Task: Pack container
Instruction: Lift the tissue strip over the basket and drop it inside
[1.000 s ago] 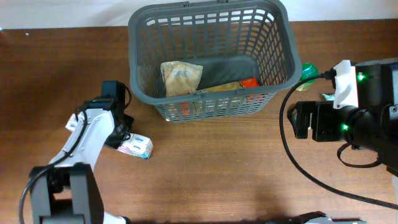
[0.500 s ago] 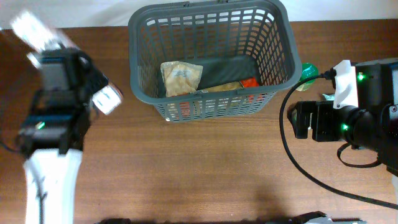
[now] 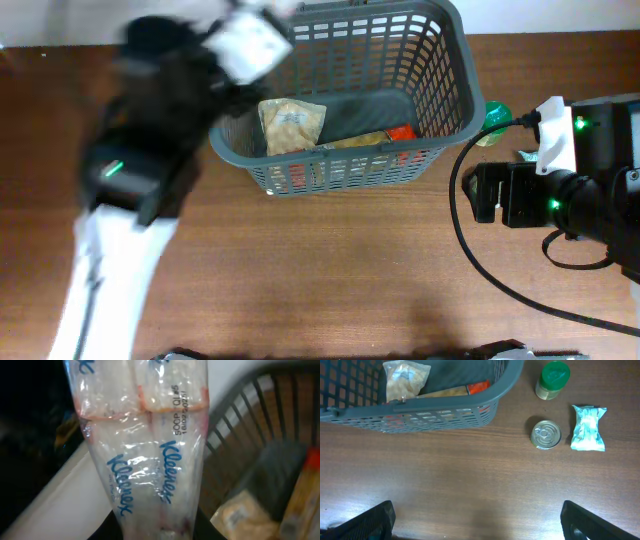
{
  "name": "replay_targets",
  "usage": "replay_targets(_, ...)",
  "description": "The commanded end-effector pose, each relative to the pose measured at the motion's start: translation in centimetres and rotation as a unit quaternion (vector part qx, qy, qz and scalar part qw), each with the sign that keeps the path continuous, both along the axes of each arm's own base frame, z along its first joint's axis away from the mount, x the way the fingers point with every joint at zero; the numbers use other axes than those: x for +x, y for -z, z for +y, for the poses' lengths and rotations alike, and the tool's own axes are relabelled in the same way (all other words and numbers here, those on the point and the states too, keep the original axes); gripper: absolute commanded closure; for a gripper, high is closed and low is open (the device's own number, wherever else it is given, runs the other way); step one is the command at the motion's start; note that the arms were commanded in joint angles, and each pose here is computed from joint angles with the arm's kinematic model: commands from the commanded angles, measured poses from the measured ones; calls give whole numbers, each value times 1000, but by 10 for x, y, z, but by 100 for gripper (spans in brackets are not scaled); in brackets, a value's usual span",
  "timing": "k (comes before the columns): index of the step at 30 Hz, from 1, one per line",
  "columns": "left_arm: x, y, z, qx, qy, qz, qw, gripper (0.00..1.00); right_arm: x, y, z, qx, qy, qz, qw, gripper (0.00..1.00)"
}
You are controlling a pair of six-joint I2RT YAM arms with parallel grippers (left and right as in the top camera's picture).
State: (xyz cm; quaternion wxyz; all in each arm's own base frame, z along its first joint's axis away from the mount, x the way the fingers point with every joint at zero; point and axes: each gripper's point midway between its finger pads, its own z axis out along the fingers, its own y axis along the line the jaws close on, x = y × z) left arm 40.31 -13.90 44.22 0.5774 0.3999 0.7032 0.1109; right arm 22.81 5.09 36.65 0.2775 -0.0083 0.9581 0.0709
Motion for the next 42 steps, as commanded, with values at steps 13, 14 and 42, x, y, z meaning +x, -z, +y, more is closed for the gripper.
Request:
replay_targets(13,89,102,-93,286,184,-71,938,98,-1,1,0,3,0,3,1000,1)
replay_targets(14,91,108,-95,286,187,-66,937,98,-1,1,0,3,0,3,1000,1)
replay_targets(42,-91,12,26,-150,-105,134,974,1,-1,1,0,3,0,3,1000,1)
